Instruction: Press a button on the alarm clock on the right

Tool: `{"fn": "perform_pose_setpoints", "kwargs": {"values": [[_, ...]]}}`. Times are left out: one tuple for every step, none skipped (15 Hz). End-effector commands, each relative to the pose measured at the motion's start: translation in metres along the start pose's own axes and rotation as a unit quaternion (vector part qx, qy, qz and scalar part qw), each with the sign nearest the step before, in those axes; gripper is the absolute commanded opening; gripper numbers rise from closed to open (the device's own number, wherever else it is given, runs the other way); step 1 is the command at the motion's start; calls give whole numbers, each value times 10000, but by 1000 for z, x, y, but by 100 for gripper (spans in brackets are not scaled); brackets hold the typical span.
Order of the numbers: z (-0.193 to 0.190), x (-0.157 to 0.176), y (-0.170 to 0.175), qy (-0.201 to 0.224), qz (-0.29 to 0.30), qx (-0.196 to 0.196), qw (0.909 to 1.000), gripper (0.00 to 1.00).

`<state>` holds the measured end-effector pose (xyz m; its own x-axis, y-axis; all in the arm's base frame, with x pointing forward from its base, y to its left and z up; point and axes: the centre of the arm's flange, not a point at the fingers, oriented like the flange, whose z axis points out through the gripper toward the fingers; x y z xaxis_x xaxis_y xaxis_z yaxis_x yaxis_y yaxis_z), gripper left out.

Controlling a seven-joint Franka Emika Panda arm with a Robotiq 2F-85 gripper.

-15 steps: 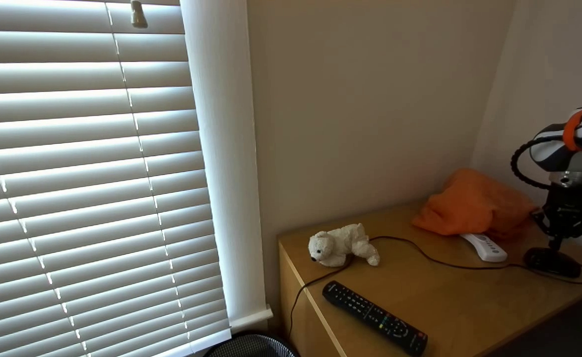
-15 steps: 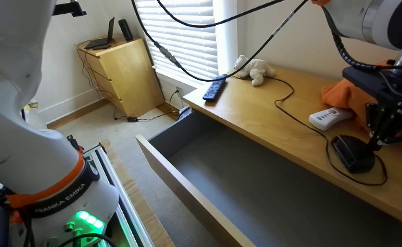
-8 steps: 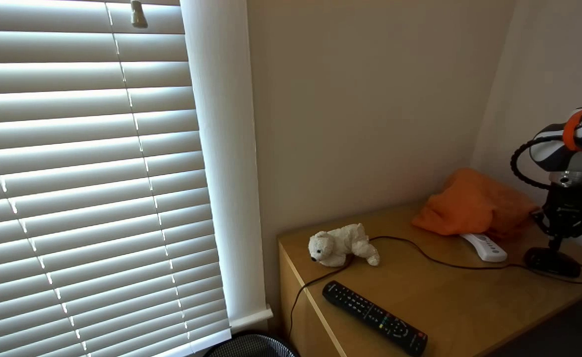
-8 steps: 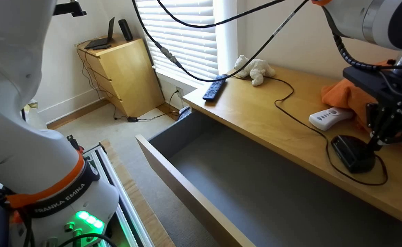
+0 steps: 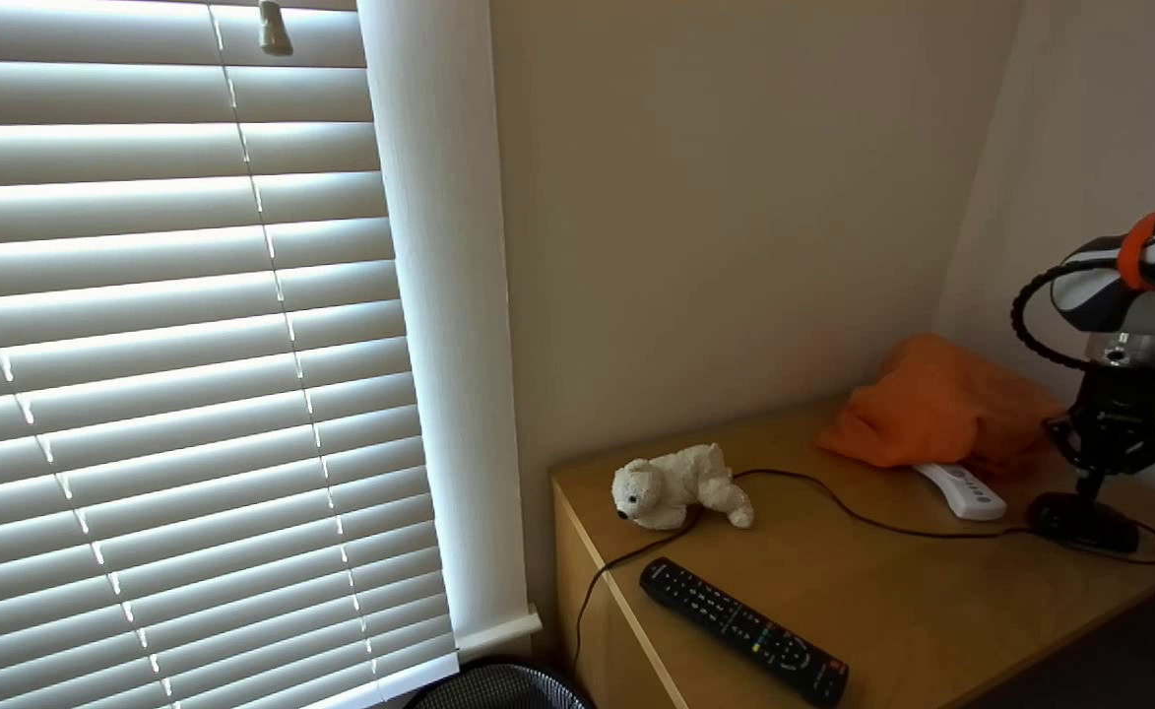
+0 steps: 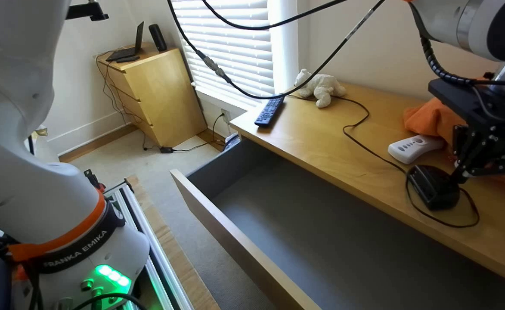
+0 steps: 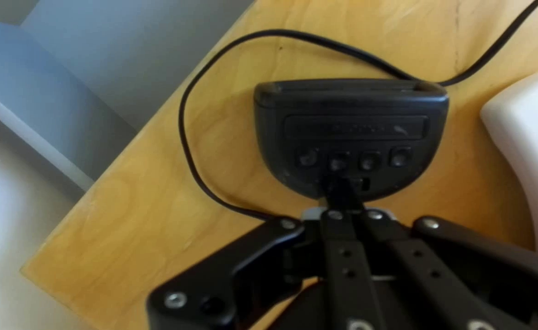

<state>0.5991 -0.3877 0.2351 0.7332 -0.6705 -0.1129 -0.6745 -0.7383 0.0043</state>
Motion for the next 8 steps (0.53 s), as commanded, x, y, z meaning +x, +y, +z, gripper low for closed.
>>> {"fn": "perform_pose_setpoints", "kwargs": {"values": [[13, 2, -3, -215, -63, 464, 9987, 0], [13, 2, -4, -199, -86, 555, 9982, 0], [14, 2, -5, -201, -99, 638, 9977, 0], [14, 1, -6, -209, -118, 721, 9971, 0], [14, 0, -7, -221, -141, 824, 9963, 0], [14, 0, -8, -244, -171, 914, 9954, 0], [14, -1, -9, -262, -183, 1006, 9944, 0], [15, -2, -11, -279, -205, 1105, 9933, 0]]}}
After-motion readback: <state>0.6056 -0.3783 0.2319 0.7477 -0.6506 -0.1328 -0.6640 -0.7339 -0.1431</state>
